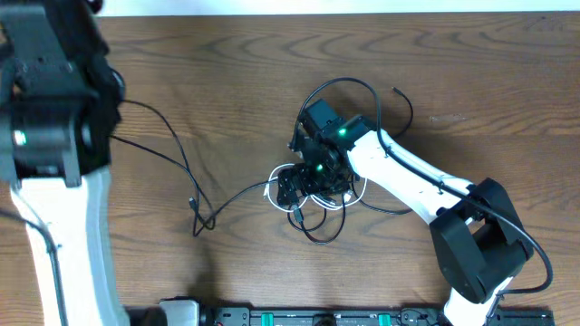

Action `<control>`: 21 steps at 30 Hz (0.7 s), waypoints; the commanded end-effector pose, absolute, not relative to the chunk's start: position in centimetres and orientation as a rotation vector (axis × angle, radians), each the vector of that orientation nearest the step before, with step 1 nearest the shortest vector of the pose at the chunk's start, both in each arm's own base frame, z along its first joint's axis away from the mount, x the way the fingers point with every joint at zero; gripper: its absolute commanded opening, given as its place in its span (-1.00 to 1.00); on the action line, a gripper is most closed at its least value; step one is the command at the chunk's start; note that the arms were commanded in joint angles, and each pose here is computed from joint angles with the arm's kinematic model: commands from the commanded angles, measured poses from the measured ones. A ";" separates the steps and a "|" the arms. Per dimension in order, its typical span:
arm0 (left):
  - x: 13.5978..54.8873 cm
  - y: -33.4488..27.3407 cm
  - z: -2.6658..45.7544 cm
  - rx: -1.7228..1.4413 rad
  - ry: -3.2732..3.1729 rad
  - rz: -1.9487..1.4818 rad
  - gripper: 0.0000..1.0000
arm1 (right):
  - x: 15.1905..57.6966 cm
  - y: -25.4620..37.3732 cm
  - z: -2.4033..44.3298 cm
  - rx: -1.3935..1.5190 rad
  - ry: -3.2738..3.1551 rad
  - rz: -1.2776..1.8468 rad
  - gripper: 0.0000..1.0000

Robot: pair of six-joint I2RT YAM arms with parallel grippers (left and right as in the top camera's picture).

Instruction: Untangle cables

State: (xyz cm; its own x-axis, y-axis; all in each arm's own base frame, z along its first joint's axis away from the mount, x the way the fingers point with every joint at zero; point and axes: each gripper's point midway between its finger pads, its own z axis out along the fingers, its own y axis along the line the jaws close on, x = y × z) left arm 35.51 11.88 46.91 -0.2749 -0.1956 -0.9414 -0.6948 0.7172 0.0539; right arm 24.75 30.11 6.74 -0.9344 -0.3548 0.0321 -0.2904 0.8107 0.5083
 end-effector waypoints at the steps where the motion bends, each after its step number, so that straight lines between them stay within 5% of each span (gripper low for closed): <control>1: 38.5 13.0 41.5 -0.797 1.960 0.364 -0.74 | 24.6 30.3 7.3 0.533 -2.858 -0.794 0.99; 3: 38.8 14.5 38.6 -0.882 2.019 0.364 -0.53 | 24.5 30.2 7.3 0.530 -2.856 -0.791 0.99; 8: 37.0 19.2 30.7 -1.193 2.174 0.464 -0.51 | 24.5 30.2 7.3 0.529 -2.854 -0.789 0.98; 14: 34.3 21.6 24.6 -1.399 2.355 0.522 -0.24 | 24.7 30.4 7.3 0.534 -2.863 -0.801 0.98; 21: 36.4 13.2 21.5 -1.193 2.690 -0.157 -0.22 | 25.0 30.6 7.4 0.539 -2.871 -0.815 0.99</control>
State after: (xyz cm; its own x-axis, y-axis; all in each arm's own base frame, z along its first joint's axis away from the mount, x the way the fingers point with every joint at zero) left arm 34.42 19.38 21.97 -0.5328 -0.7853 -0.3152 -0.8404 0.5348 0.0882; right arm 24.88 30.28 6.80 -0.9343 -0.3556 0.0241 -0.2935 0.8060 0.5140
